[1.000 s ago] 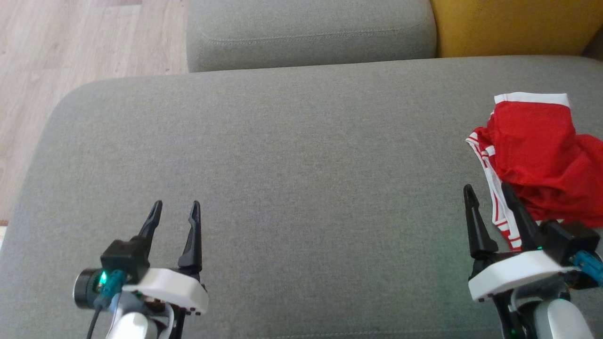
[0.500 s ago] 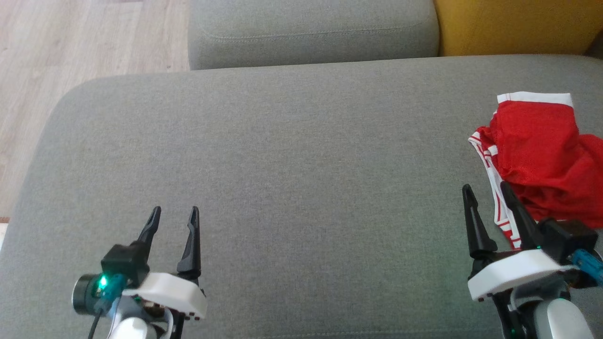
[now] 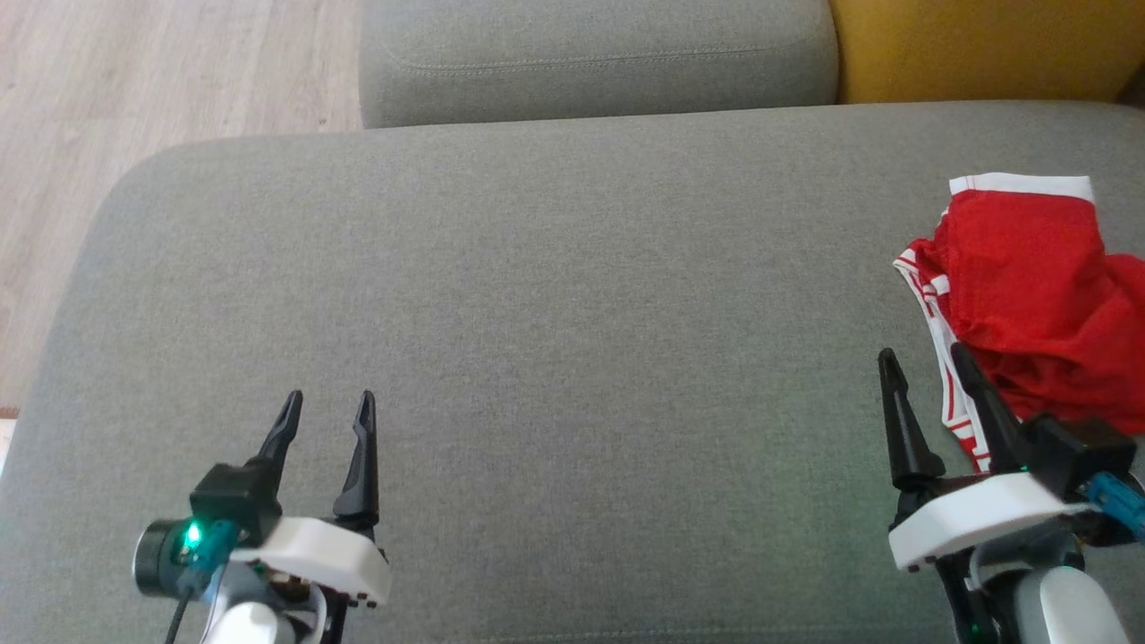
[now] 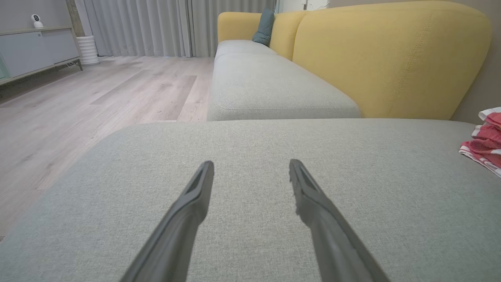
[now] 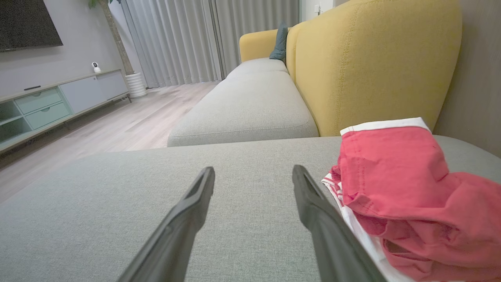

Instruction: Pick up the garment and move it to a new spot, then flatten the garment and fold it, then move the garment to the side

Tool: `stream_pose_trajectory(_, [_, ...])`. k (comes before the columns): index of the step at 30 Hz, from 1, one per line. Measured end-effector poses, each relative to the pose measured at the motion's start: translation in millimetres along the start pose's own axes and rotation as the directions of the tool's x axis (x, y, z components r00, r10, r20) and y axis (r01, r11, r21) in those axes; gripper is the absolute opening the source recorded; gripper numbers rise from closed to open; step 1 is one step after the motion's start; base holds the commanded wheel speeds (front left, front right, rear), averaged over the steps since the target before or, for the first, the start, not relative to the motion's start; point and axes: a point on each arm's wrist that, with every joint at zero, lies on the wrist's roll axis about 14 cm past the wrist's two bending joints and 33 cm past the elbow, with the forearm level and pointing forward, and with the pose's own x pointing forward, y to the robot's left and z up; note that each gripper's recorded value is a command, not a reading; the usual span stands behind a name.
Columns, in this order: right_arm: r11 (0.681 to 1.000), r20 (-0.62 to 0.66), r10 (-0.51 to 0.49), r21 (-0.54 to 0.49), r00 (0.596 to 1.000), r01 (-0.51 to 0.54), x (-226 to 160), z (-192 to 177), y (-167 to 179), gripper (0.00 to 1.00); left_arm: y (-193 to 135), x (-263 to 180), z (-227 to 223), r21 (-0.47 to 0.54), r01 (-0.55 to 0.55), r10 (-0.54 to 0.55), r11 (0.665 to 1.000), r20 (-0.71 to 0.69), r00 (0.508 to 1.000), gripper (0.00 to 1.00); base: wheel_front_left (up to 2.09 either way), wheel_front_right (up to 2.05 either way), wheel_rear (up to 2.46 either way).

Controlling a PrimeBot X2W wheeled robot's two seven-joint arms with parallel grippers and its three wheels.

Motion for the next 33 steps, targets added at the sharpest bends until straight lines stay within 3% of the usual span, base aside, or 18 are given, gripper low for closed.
stream_pose_trajectory(11, [1.0,-0.005,-0.001,0.0,1.0,0.001,0,-1,0,1.0,0,1,0,0.003,-0.003,0.003,1.0,0.0,1.0,1.0,0.0,0.0,0.0])
stream_pose_trajectory(12, [1.0,-0.007,-0.001,0.001,1.0,0.001,0,-2,0,0.0,0,1,-1,0.003,-0.002,0.002,1.0,-0.002,1.0,0.0,0.0,0.0,0.0])
stream_pose_trajectory(17, [1.0,-0.109,-0.017,0.025,0.994,0.02,-9,-36,-4,0.0,-1,-15,-35,-0.013,-0.019,0.018,1.0,-0.109,0.994,0.0,0.0,0.0,0.0])
stream_pose_trajectory(33, [0.978,-0.113,-0.02,0.203,0.993,0.043,-12,-41,-6,0.0,7,-18,-46,-0.186,-0.075,0.042,0.98,-0.174,0.984,0.0,0.0,0.0,0.0])
